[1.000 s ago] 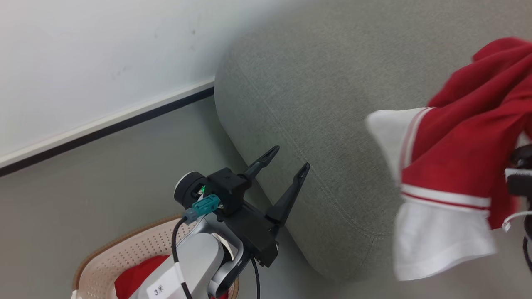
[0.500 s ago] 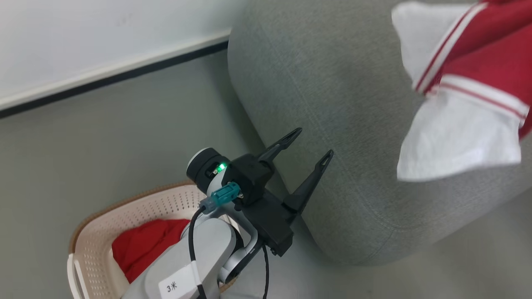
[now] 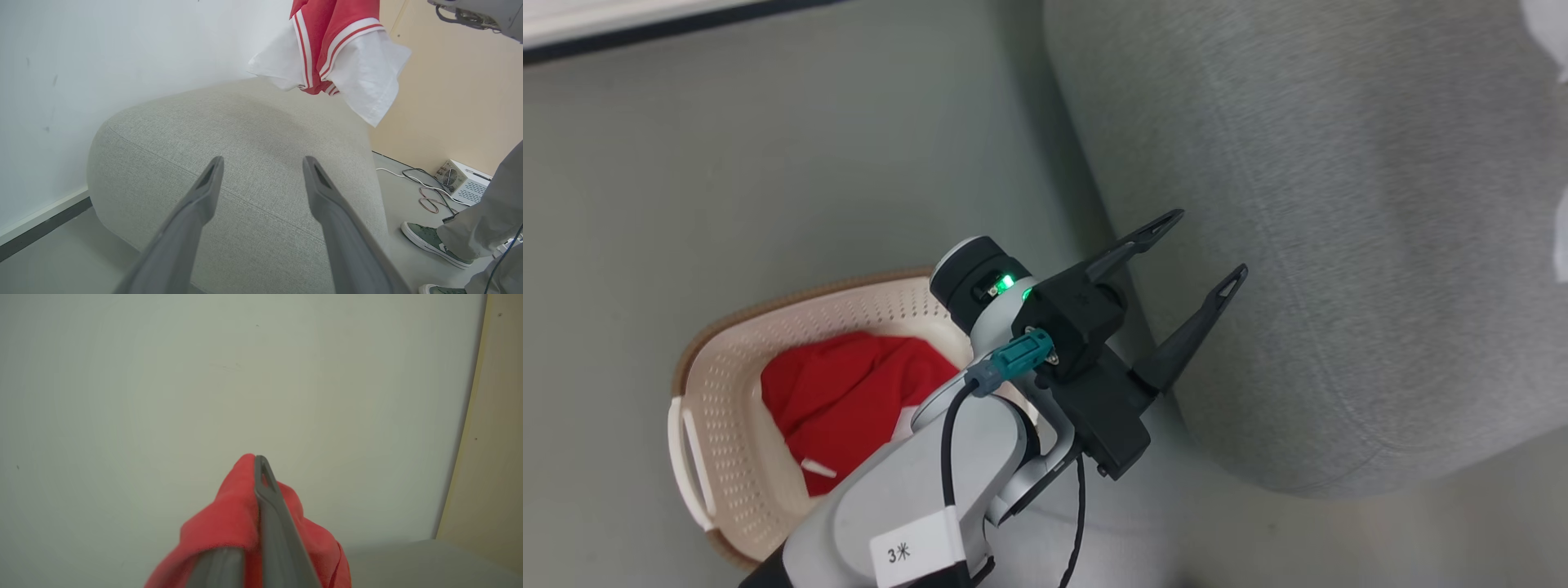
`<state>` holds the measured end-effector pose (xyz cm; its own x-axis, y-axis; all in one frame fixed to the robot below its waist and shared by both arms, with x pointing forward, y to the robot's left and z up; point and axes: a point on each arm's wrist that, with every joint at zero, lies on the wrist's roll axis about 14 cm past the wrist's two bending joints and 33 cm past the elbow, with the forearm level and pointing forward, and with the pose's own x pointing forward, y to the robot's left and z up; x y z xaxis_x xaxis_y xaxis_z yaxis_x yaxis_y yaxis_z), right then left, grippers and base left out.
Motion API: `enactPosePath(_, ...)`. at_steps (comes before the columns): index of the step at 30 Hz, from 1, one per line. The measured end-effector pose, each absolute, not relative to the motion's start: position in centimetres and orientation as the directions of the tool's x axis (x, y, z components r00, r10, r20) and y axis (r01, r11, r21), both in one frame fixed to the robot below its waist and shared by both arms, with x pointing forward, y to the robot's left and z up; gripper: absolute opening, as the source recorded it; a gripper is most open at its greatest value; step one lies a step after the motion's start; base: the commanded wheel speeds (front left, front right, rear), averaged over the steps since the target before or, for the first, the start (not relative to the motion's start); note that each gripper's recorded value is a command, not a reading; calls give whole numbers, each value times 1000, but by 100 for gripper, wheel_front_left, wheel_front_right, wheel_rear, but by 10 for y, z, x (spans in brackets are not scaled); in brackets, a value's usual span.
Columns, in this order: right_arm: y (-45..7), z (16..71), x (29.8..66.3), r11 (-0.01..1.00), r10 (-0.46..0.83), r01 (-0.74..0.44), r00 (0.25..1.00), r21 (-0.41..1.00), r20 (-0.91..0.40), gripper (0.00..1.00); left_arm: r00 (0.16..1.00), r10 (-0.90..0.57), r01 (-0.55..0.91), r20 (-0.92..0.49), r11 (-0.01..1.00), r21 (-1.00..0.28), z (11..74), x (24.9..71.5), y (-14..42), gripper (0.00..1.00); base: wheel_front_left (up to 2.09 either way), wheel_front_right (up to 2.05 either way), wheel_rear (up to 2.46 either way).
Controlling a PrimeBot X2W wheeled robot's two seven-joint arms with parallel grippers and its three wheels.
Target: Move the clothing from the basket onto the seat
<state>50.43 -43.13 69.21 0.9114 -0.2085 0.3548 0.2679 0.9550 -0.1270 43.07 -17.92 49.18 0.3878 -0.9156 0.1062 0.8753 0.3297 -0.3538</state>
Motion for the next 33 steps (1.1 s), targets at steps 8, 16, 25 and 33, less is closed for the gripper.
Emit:
enactPosePath(8,-460,652,548,940,-296,332,909,-81,293,0,447,-891,836,75,387,-390,461,459,-161,100,0,0,0)
enactPosePath(16,-407,549,610,964,-148,162,985,-209,84,0,507,-862,781,6,457,-425,414,485,-141,100,0,0,0)
enactPosePath(25,-413,437,595,955,-195,136,958,-264,-211,0,553,-832,743,-39,514,-428,390,495,-121,100,0,0,0)
enactPosePath(33,-428,420,571,946,-260,175,913,-273,-315,55,574,-819,744,-26,534,-401,399,498,-116,100,0,0,0)
